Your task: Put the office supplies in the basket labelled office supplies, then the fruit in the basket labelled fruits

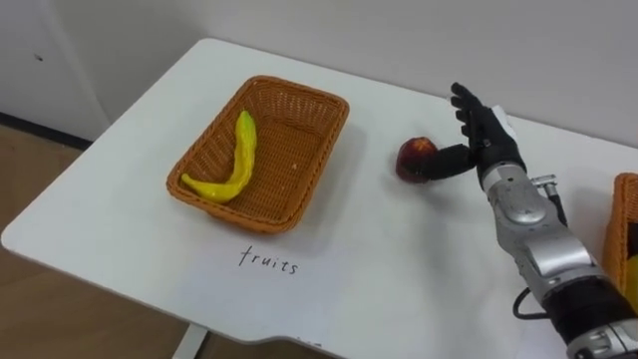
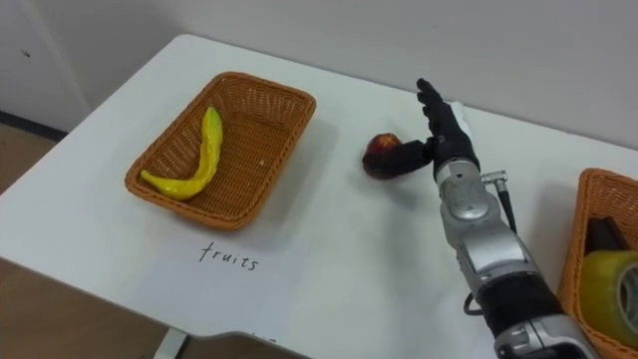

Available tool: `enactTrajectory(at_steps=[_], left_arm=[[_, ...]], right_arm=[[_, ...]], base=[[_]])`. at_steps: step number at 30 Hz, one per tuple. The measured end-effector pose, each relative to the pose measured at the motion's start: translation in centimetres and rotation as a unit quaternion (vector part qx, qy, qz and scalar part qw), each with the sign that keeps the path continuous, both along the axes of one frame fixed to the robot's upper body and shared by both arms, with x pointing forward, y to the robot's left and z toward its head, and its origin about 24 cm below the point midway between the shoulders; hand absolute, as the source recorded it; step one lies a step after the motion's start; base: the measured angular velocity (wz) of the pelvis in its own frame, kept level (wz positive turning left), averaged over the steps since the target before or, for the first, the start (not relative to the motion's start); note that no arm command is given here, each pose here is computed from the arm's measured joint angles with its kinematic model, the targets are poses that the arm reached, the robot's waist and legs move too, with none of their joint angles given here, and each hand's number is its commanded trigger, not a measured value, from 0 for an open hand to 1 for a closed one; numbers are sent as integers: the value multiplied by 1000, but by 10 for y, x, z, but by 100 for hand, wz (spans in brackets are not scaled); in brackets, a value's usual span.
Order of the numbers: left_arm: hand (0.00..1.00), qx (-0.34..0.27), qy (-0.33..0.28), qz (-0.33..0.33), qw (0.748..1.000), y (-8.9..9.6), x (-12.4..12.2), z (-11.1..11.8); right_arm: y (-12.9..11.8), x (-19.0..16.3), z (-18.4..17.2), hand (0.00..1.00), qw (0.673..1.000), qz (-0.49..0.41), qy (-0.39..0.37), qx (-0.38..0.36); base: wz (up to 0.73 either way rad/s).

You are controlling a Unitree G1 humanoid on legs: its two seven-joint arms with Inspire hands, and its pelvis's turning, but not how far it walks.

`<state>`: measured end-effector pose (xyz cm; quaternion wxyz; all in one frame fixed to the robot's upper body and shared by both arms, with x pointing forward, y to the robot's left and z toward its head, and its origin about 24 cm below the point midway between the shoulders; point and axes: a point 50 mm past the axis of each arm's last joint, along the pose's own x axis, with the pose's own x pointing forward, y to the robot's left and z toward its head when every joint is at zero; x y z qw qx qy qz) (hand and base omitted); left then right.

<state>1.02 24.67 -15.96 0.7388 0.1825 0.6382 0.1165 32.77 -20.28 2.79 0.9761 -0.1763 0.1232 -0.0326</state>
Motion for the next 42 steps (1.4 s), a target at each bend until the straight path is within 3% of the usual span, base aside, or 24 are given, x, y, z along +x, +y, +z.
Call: enactTrajectory(at_steps=[42], left_arm=[[0,3,7,2,1000,0,-5,0]], right_arm=[[6,-6,-12,0,1000,14,23,1]], base=[[1]])
